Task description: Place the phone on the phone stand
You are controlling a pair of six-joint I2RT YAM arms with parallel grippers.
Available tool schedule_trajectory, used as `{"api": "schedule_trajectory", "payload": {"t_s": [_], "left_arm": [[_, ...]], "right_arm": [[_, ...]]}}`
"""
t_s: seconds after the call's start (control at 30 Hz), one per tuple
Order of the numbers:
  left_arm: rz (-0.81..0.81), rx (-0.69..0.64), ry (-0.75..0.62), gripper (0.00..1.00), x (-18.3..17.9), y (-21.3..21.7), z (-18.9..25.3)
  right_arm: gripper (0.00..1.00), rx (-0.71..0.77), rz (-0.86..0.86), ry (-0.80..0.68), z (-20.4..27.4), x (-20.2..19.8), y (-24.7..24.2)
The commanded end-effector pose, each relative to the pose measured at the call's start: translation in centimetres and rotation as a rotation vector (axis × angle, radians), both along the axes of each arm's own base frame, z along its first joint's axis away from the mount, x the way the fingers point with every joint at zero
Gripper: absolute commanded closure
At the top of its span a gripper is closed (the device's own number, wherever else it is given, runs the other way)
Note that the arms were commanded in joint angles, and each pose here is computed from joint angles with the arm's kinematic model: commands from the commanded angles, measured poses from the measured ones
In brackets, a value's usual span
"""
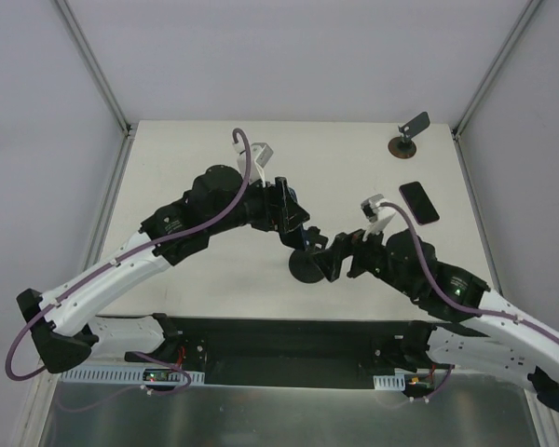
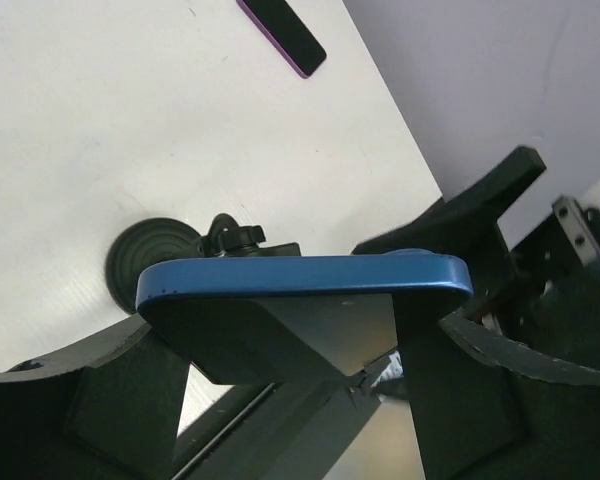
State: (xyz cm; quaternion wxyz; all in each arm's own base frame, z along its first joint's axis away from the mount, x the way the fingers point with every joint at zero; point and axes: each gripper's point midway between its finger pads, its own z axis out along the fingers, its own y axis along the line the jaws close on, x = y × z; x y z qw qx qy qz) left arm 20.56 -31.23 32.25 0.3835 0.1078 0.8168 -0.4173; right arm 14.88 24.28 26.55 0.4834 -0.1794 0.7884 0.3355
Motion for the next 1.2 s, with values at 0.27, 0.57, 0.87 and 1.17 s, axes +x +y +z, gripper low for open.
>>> {"api": "schedule_trajectory", "payload": {"t_s": [0.27,0.57,0.87,1.17], "left_arm": [[-0.022,-0.043,-0.326,1.00,-0.9,0.6,5.1],[-0.081,0.043,-0.494,1.00,-2.3,-2.4,5.0],[-0.082,0.076,-0.510,1.00,-2.1,-3.6,4.0],[0.133,0.052,-0.437,1.00,-0.1,-1.1,4.0]], "right_arm": [[0.15,0.340,0.068,0.481,-1.4,0.9,-1.5],[0.41,0.476,0.087,0.590,-2.0,3.1,-2.0],[0.55,0.491,0.096,0.627,-3.5,4.1,-1.7],[0.46,0.080,-0.017,0.357,-4.4,2.5,-4.0]]}}
